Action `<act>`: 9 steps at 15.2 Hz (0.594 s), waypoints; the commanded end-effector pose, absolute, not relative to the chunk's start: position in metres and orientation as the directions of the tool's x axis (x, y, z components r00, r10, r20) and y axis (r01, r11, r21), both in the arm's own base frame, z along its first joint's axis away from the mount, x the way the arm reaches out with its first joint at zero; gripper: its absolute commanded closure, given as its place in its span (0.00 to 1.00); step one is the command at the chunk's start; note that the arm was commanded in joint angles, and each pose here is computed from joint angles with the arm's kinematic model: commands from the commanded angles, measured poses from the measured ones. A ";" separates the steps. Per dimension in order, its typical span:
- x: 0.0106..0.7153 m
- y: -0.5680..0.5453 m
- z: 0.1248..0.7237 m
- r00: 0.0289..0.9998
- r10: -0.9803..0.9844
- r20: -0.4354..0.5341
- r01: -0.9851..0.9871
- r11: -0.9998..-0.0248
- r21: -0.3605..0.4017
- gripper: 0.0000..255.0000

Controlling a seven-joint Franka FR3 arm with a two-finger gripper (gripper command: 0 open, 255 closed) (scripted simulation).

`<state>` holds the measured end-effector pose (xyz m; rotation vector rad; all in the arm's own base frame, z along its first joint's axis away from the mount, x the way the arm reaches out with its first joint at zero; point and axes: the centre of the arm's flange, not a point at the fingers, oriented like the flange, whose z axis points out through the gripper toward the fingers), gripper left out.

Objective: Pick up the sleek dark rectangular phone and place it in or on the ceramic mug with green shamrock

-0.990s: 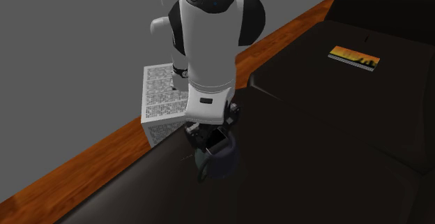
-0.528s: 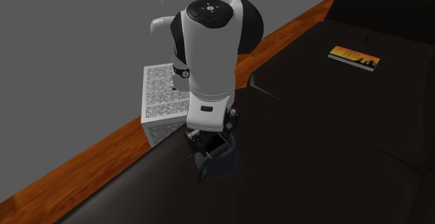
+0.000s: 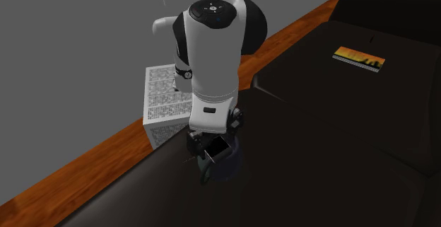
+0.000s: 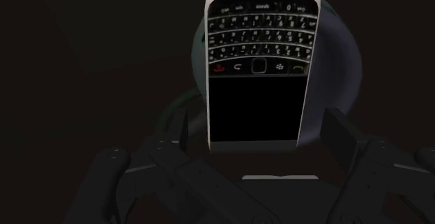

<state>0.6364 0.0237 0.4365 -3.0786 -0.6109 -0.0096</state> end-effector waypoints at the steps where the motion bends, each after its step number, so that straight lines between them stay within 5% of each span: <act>1: 0.636 0.024 0.436 0.924 0.382 0.007 0.382 -0.924 -0.002 0.00; 9: 0.636 0.023 0.486 0.924 0.382 0.007 0.382 -0.924 -0.002 0.00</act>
